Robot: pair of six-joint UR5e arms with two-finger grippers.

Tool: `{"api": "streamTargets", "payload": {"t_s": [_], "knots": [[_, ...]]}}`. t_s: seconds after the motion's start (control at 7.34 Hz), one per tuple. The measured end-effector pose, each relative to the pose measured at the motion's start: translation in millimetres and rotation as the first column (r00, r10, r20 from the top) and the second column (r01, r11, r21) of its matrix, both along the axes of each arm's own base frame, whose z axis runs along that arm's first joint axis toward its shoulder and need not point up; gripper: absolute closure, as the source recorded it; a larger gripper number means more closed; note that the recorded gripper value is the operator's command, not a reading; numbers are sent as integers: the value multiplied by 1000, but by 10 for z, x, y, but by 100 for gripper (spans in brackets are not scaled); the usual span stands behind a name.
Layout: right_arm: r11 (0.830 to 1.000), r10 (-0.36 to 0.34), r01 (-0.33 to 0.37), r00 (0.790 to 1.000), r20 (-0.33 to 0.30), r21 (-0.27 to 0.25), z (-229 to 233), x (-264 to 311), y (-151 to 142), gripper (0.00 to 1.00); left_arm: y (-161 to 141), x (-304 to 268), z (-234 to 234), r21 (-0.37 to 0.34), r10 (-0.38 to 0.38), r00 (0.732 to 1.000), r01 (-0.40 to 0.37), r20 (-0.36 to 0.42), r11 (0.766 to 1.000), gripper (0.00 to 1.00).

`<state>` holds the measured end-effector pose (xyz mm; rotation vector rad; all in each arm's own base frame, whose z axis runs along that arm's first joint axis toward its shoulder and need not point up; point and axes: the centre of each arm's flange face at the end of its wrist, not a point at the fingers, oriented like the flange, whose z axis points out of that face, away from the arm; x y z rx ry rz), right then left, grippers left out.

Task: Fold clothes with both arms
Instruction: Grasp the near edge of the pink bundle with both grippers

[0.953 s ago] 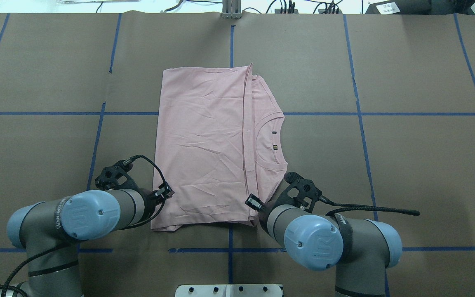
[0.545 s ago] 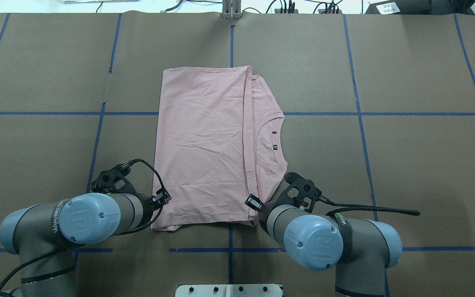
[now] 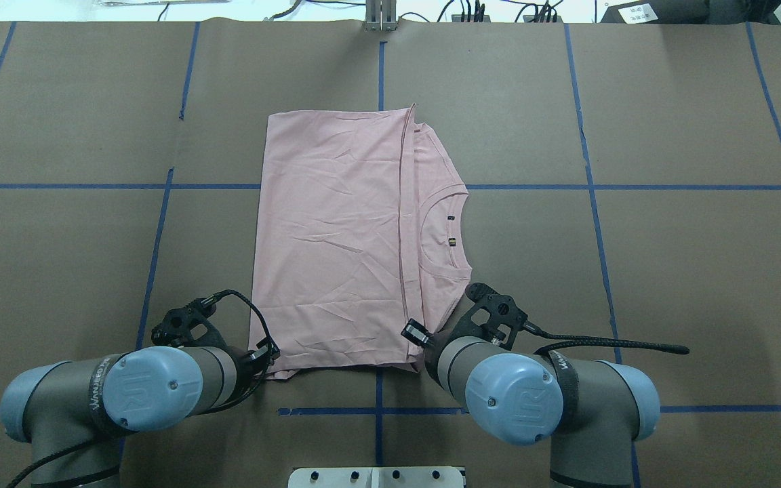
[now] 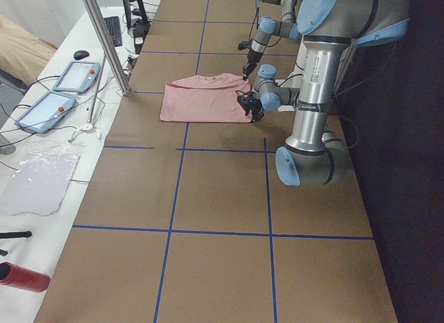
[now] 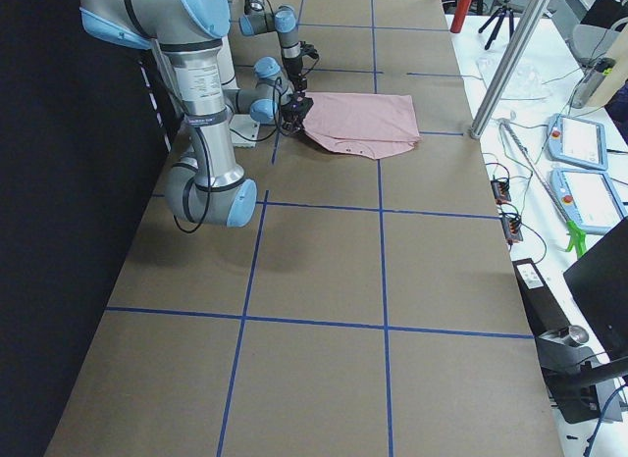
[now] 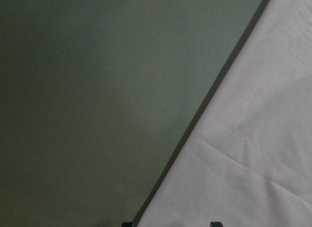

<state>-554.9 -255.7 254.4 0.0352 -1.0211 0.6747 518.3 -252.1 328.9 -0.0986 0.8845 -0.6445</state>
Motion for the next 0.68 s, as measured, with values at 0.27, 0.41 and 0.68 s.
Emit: {"api": "streamTargets", "payload": {"t_s": [0.27, 0.41, 0.68], "knots": [[1000, 0, 0, 1000, -1, 0, 4, 0, -1, 100, 30, -3, 11, -12, -5, 1000, 5, 4, 1000, 100], [1000, 1, -1, 1000, -2, 0, 9, 0, -4, 100, 32, -4, 9, -23, -15, 1000, 15, 2, 1000, 100], [1000, 1, -1, 1000, -4, 0, 21, 2, -7, 100, 37, -17, -19, -31, -22, 1000, 22, -5, 999, 100]]}}
